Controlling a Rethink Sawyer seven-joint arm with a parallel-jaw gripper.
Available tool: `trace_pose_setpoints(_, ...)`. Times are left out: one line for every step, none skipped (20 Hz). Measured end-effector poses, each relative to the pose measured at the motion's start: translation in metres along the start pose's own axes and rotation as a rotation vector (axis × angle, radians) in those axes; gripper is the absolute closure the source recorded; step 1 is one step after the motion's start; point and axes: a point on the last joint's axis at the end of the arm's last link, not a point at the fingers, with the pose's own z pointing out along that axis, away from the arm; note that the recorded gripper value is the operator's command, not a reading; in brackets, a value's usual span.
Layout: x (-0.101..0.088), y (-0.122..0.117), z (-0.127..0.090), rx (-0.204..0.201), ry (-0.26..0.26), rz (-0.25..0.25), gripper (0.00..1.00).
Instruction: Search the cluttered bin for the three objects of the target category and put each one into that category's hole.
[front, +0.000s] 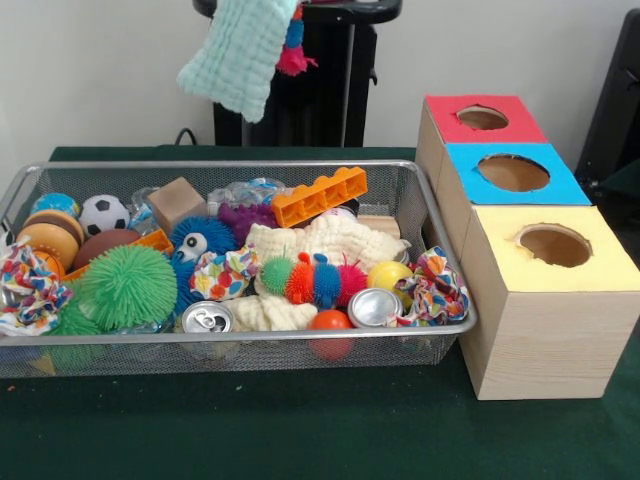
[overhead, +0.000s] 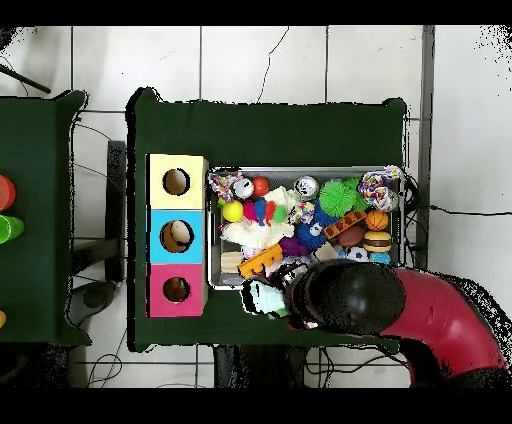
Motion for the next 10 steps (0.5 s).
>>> trace_pose_setpoints(-0.007, 0.003, -0.001, 0.003, -0.002, 0.013, 1.00)
trace_pose_setpoints(-0.015, 0.007, -0.003, 0.006, -0.004, 0.025, 1.00)
trace_pose_setpoints(-0.019, 0.009, -0.004, 0.007, -0.006, 0.034, 1.00)
trace_pose_setpoints(-0.023, 0.011, -0.005, 0.009, -0.007, 0.043, 1.00)
trace_pose_setpoints(-0.031, 0.016, -0.007, 0.010, -0.006, 0.060, 1.00)
trace_pose_setpoints(-0.034, 0.017, -0.008, 0.011, -0.004, 0.067, 1.00)
trace_pose_setpoints(-0.038, 0.020, -0.009, 0.013, 0.000, 0.076, 1.00)
trace_pose_setpoints(-0.043, 0.024, -0.010, 0.014, 0.008, 0.089, 1.00)
trace_pose_setpoints(-0.047, 0.028, -0.011, 0.014, 0.017, 0.101, 1.00)
trace_pose_setpoints(-0.050, 0.032, -0.012, 0.014, 0.025, 0.109, 1.00)
